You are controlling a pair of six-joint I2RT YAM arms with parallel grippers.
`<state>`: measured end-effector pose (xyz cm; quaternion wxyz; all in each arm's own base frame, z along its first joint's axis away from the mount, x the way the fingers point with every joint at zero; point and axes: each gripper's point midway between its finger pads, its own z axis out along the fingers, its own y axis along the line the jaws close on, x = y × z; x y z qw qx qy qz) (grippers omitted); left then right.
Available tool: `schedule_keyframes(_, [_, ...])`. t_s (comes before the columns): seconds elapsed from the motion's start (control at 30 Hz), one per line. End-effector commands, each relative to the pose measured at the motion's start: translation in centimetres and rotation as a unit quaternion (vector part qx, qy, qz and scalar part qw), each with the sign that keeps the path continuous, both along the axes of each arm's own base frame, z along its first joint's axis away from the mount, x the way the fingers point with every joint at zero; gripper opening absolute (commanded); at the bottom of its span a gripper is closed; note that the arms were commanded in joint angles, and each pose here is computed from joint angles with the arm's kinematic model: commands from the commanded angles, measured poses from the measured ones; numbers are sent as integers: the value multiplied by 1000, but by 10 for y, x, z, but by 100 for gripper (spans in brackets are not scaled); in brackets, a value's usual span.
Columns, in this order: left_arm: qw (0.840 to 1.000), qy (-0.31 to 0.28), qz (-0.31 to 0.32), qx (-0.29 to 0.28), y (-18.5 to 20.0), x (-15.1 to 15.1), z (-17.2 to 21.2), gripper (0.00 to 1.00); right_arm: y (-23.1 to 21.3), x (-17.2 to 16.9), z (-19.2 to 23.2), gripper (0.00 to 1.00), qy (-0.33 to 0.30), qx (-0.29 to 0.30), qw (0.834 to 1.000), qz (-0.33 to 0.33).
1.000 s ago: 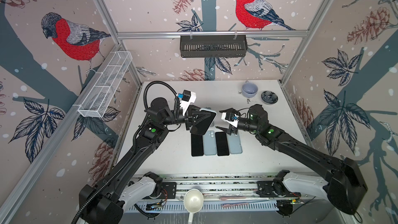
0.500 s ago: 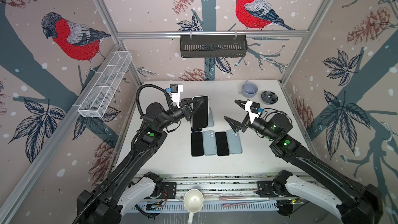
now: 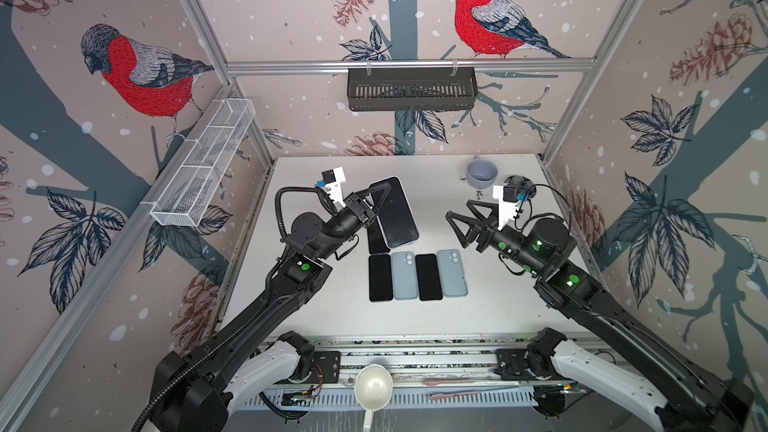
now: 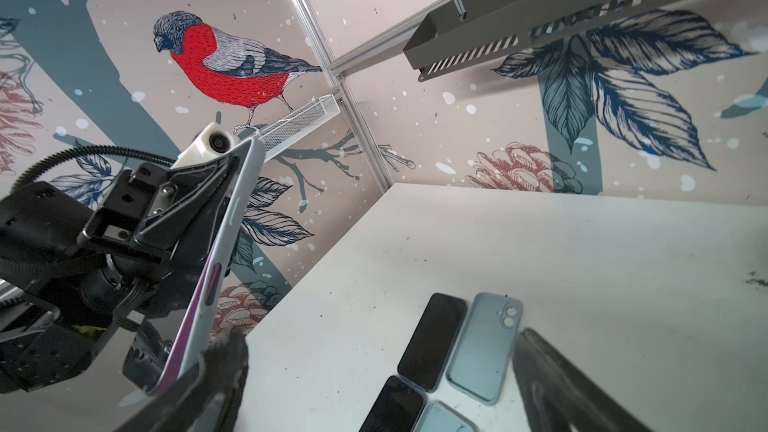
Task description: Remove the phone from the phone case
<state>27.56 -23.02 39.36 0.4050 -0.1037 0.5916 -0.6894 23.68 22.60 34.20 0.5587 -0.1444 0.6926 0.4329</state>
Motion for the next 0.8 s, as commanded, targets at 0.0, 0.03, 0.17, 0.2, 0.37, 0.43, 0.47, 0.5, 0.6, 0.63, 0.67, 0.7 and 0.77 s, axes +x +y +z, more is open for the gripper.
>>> schedule_keyframes(0.0, [996,-3,26,-81,11,0,22,0,3,-9,-2,100,42,54,997,22])
schedule_keyframes(0.03, [996,0,26,-86,9,0,20,0,4,-10,-4,99,46,62,997,27])
schedule_keyframes(0.17, [995,10,16,-98,-1,-1,12,0,13,-17,-16,99,61,81,993,53])
schedule_keyframes(0.2, [995,12,14,-100,-4,-1,9,0,16,-18,-19,99,65,86,992,62])
schedule_keyframes(0.37, [993,20,12,-113,-12,-2,1,0,33,-35,-24,100,71,106,985,113])
schedule_keyframes(0.43, [993,21,13,-117,-13,-3,-1,0,38,-42,-25,100,69,118,982,128])
schedule_keyframes(0.47, [993,23,14,-116,-14,-3,-2,0,39,-45,-25,99,68,120,982,132])
schedule_keyframes(0.5, [993,23,13,-117,-15,-4,-2,0,40,-46,-26,99,69,121,981,133])
schedule_keyframes(0.6, [992,21,12,-120,-16,-6,-1,0,43,-51,-27,99,71,127,979,140])
schedule_keyframes(0.63, [992,20,13,-122,-16,-6,-1,0,43,-51,-28,100,72,128,979,140])
schedule_keyframes(0.67, [992,20,12,-121,-17,-7,-1,0,43,-52,-29,99,73,131,979,141])
schedule_keyframes(0.7, [992,20,12,-122,-17,-7,0,0,43,-52,-30,99,74,132,978,142])
schedule_keyframes(0.77, [993,19,11,-120,-19,-8,-1,0,43,-53,-30,100,74,138,977,144])
